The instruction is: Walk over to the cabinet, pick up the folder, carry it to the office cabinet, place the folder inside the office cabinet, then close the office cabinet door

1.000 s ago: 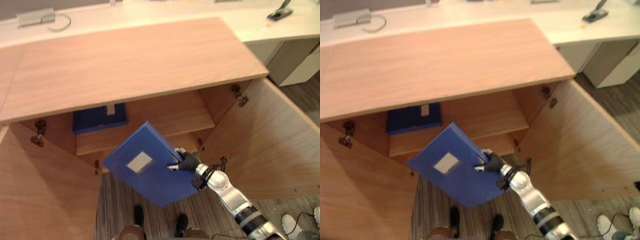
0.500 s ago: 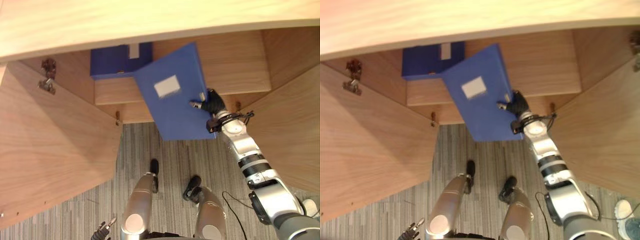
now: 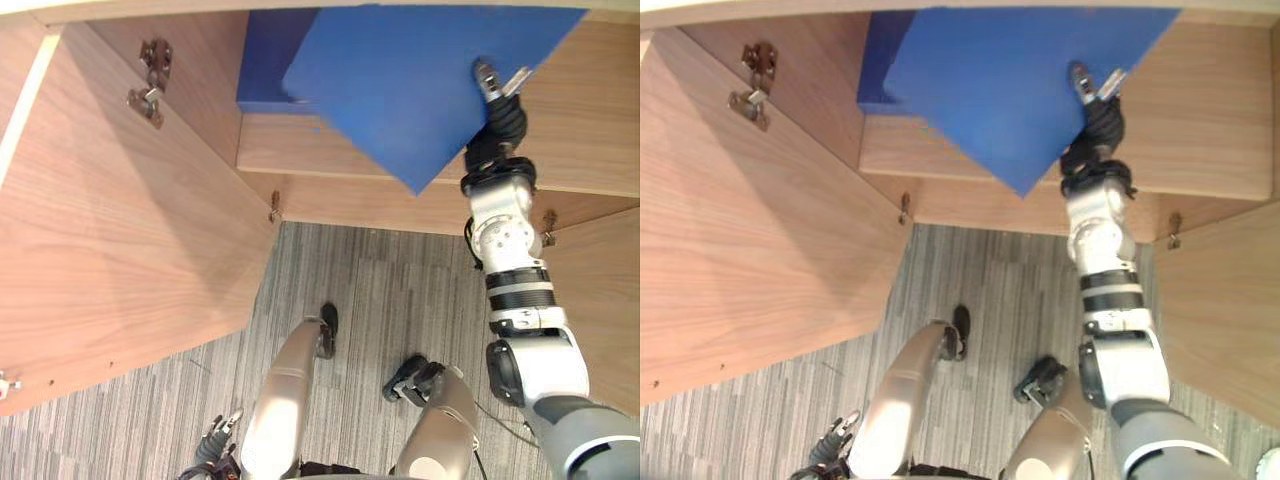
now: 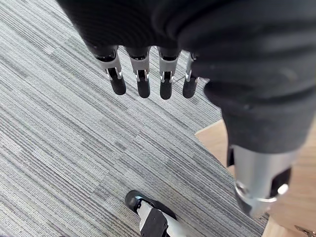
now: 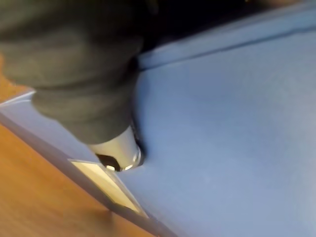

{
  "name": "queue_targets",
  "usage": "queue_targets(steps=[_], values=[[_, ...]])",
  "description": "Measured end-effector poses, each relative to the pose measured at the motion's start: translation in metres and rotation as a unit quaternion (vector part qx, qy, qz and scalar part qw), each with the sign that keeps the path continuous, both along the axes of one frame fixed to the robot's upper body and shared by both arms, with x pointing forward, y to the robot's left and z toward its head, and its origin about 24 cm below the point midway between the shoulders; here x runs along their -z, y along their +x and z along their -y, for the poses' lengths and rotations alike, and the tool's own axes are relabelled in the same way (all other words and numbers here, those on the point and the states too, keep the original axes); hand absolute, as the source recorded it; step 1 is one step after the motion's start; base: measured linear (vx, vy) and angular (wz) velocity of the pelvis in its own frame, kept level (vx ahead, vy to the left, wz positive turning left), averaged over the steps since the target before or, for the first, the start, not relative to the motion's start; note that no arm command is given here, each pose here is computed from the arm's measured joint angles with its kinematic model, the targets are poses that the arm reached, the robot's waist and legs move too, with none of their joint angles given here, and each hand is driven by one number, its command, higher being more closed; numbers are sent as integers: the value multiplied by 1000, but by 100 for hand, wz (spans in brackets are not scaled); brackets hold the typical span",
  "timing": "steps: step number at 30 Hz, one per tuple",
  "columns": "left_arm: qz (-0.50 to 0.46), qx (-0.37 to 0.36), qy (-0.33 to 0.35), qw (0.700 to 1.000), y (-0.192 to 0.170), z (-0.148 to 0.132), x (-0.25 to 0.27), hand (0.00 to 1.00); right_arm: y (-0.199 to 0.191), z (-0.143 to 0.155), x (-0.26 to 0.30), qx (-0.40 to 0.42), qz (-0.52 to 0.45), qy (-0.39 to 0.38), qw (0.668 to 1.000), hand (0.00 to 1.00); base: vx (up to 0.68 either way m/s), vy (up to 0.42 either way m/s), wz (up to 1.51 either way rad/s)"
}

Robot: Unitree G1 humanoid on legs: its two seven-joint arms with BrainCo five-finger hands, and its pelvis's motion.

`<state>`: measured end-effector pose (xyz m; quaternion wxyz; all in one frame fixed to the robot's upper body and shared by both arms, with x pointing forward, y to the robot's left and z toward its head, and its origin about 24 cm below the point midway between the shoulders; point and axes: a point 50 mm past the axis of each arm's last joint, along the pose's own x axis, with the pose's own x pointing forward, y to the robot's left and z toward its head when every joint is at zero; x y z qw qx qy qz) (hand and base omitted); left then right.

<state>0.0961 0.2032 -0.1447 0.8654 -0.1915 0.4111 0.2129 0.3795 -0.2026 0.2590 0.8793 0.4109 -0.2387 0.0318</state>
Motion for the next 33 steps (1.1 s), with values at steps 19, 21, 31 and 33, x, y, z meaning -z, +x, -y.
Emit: queue_targets(steps=[19,21,31,33], values=[[17,6,32,999,28,6,-11,0,-12,84,-109,85,52,369,924,100,-4,-42,24],[16,5,33,999,28,6,-11,0,-15,92,-110,93,47,378,920,100,24,-56,15],[6,-13,48,999,28,6,-11,0,-25,98,-123,103,79,412,902,100,53,-82,1],[4,-13,50,999,28,6,-11,0,-33,106,-125,107,106,446,882,0,108,-81,4]])
